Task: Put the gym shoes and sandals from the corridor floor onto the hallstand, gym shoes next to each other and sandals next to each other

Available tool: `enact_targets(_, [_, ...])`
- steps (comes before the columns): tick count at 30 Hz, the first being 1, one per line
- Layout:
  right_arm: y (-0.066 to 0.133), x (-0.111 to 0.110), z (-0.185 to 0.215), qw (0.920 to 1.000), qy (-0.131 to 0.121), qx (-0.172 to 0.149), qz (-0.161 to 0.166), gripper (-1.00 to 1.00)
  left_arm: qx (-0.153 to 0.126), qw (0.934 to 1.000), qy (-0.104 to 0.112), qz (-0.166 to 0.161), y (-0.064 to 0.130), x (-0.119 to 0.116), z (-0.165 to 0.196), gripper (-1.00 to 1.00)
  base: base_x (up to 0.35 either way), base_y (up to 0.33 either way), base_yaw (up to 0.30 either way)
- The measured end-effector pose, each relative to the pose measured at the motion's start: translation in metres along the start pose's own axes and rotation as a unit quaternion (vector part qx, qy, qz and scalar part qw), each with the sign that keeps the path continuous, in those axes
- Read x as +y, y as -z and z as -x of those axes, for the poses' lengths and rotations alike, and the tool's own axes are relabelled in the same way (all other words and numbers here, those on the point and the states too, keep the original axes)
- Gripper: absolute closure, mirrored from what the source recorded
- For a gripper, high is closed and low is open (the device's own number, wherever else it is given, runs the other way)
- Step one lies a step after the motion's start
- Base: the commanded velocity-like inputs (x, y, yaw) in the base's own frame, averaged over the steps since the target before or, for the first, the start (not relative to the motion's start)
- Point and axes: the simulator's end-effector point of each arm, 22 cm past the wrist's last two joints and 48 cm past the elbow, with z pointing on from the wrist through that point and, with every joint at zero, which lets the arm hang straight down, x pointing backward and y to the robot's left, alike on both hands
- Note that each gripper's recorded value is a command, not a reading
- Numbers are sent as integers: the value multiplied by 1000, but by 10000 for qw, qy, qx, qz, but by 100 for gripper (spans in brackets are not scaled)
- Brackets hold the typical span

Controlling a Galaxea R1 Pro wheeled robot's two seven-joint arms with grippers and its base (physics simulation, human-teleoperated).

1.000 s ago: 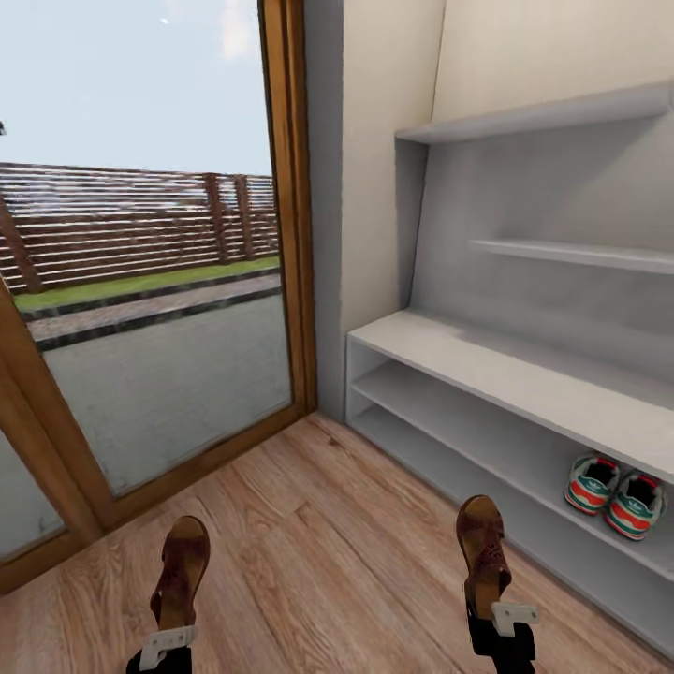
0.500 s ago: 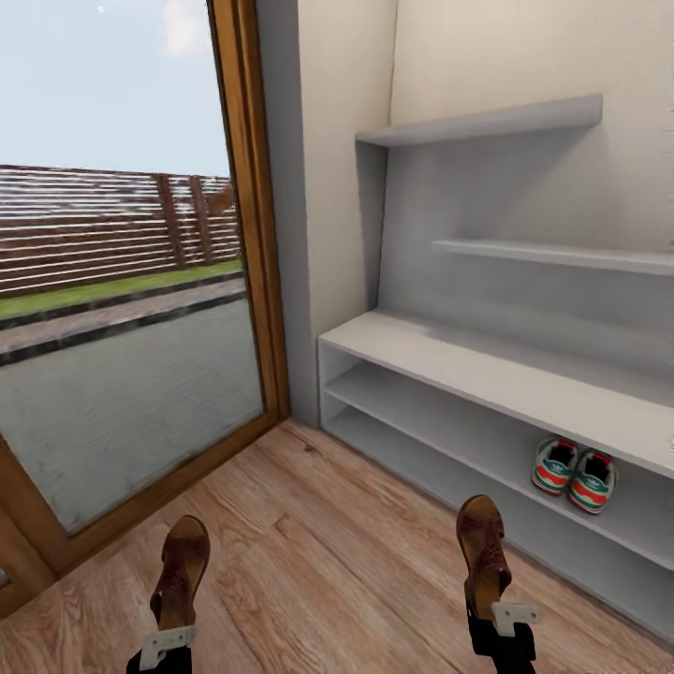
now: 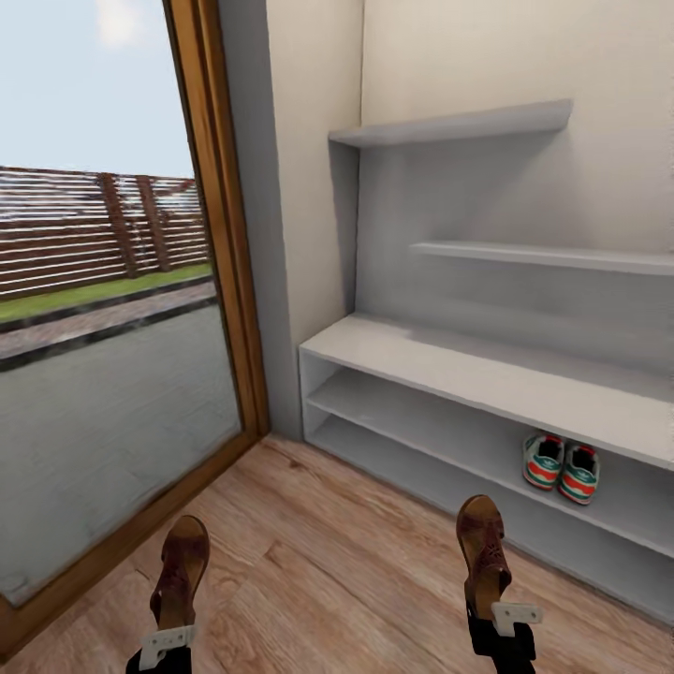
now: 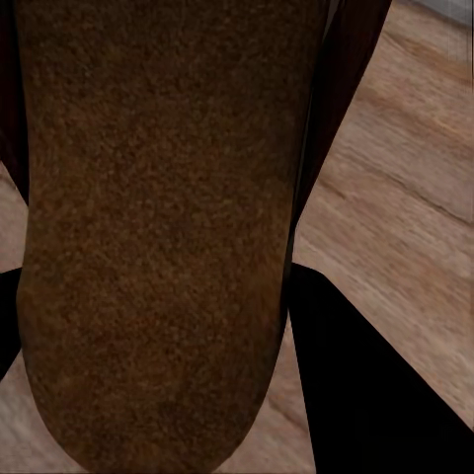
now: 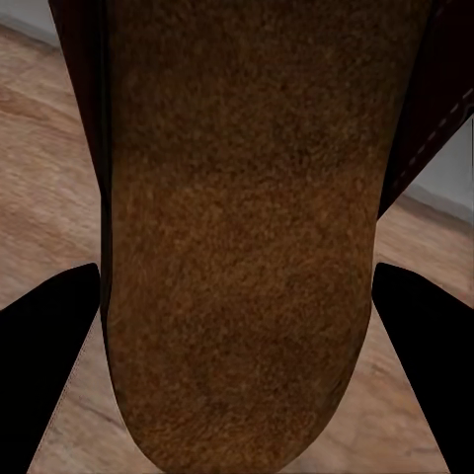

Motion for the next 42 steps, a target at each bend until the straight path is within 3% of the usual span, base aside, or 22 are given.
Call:
enact_targets(8, [0, 0, 1, 10000, -2, -12, -2, 100, -14, 10000, 0, 5, 0, 1, 1, 100, 28, 225, -262])
enact_targets(42, [1, 0, 7, 10000, -11, -68, -1, 100, -67, 10000, -1, -4, 0, 0, 6, 100, 0, 3, -262])
